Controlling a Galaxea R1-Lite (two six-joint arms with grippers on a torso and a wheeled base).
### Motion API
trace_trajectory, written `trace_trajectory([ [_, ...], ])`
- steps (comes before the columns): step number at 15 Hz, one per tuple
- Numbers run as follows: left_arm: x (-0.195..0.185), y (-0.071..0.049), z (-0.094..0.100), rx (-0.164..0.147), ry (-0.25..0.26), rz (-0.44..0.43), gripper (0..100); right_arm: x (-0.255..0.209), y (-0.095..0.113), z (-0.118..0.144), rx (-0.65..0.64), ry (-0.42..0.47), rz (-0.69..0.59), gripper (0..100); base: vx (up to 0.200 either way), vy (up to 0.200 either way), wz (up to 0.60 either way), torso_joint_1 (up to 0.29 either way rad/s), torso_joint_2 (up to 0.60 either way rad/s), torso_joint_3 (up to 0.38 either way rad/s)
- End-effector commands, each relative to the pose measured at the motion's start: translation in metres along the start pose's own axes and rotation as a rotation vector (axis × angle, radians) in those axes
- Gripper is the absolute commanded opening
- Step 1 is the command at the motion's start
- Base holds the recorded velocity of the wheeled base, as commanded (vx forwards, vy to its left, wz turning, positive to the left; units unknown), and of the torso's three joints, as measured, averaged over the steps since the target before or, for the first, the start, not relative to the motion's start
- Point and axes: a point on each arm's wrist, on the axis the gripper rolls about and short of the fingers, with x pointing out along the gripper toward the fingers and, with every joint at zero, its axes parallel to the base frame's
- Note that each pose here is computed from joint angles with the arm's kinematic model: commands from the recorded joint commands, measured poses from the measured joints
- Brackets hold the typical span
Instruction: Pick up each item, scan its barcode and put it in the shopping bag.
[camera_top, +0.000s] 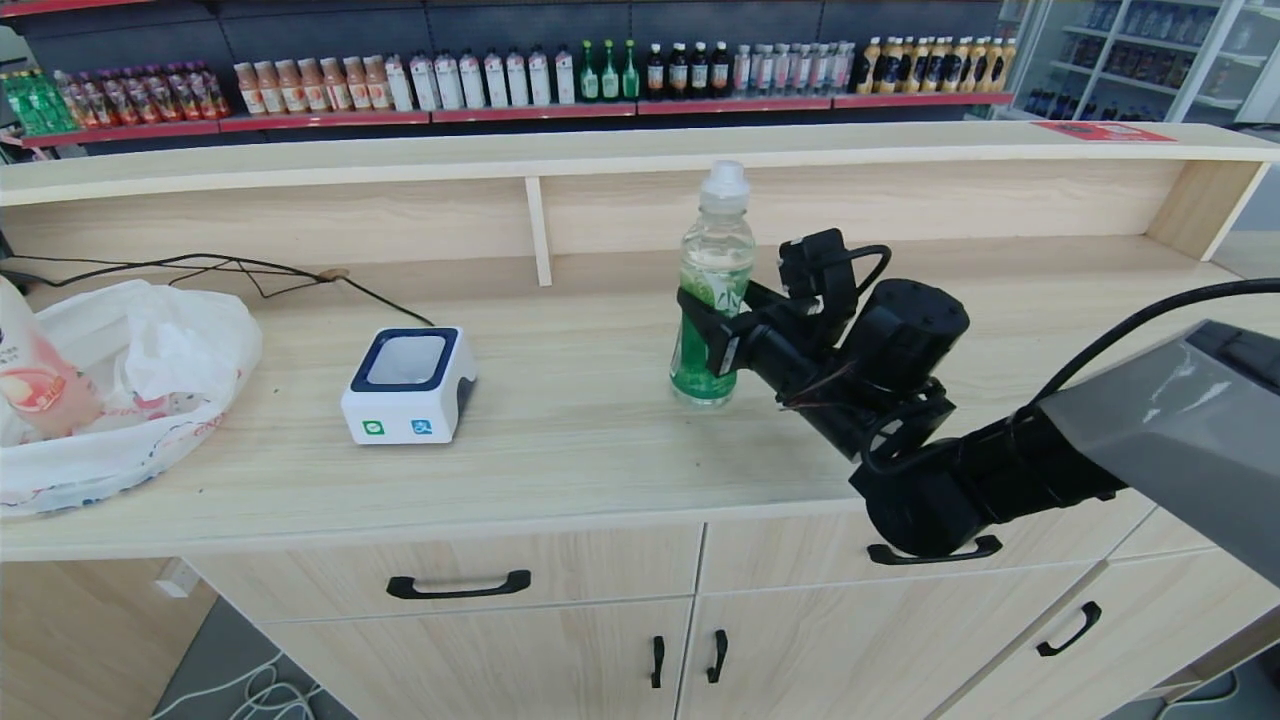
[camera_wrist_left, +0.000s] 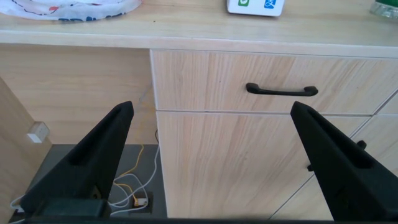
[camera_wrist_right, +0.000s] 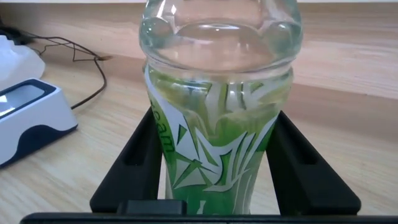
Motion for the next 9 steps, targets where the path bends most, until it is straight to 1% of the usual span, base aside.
trace_trajectory([
  [1, 0.0, 0.0, 0.0, 0.0, 0.0, 0.0, 100, -0.002, 0.0, 0.012, 0.001, -0.025, 0.001, 0, 0.0, 0.0, 0.0, 0.0, 0.0, 0.0],
  [6, 0.0, 0.0, 0.0, 0.0, 0.0, 0.0, 100, -0.011, 0.005, 0.024, 0.007, -0.028, 0.023, 0, 0.0, 0.0, 0.0, 0.0, 0.0, 0.0],
  [8, 0.0, 0.0, 0.0, 0.0, 0.0, 0.0, 100, -0.018, 0.012, 0.033, 0.014, -0.036, 0.048, 0, 0.0, 0.0, 0.0, 0.0, 0.0, 0.0],
  [9, 0.0, 0.0, 0.0, 0.0, 0.0, 0.0, 100, -0.025, 0.02, 0.039, 0.027, -0.038, 0.082, 0, 0.0, 0.0, 0.0, 0.0, 0.0, 0.0],
])
